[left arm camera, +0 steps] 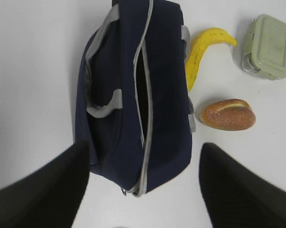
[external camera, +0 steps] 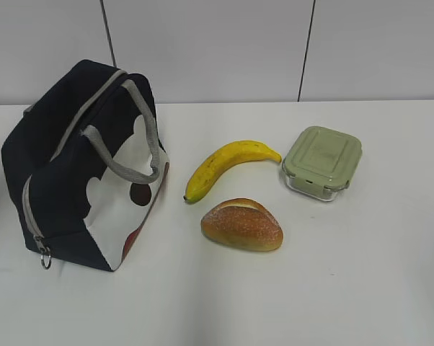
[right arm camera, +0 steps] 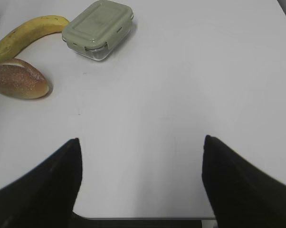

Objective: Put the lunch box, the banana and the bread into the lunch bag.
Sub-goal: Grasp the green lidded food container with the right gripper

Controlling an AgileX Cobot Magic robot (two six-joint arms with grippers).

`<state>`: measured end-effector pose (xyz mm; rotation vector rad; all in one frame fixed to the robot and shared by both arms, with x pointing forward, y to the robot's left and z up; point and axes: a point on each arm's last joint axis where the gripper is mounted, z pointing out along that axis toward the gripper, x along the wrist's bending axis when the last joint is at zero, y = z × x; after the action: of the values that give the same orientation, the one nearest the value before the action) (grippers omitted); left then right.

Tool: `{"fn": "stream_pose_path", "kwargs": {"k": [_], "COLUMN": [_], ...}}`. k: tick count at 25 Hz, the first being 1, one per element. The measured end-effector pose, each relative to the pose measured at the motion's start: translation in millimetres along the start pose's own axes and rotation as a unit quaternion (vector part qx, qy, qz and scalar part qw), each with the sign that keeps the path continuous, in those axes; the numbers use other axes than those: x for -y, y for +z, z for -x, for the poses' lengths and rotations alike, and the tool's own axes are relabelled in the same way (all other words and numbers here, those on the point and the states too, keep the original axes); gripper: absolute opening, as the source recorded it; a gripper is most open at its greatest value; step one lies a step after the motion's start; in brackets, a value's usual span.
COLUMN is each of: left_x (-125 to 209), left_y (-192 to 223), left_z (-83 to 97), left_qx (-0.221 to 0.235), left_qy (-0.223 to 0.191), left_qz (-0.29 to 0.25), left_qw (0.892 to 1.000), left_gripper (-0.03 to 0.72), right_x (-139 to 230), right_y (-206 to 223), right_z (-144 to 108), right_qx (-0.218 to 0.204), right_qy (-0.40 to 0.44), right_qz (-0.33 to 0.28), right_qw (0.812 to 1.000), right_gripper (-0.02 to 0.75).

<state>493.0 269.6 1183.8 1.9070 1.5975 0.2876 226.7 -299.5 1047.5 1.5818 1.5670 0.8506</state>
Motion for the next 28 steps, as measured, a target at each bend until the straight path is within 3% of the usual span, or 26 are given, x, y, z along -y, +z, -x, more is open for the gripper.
{"fn": "stream_pose_path", "kwargs": {"k": [7,14,28], "left_x": [-46,-62,-62], "left_y": [73,128,149], "left_z": [-10.4,-20.5,-26.8], "left_qx": [0.021,0.029,0.030], "left_qy": [0.025,0.025,0.026], "left_qz": [-0.067,-0.111,-0.130], "left_qw": [0.997,0.993,0.991], "left_gripper": [0.461,0.363,0.242], "right_x": [0,0,0], "right_y": [0,0,0], "right_z": [0,0,0], "right_qx": [0.000,0.000,0.000], "right_qy": [0.000,0.000,0.000], "right_qz": [0.000,0.000,0.000], "right_qw": [1.000,1.000,1.000], "right_gripper": [0.582,0.583,0.582]}}
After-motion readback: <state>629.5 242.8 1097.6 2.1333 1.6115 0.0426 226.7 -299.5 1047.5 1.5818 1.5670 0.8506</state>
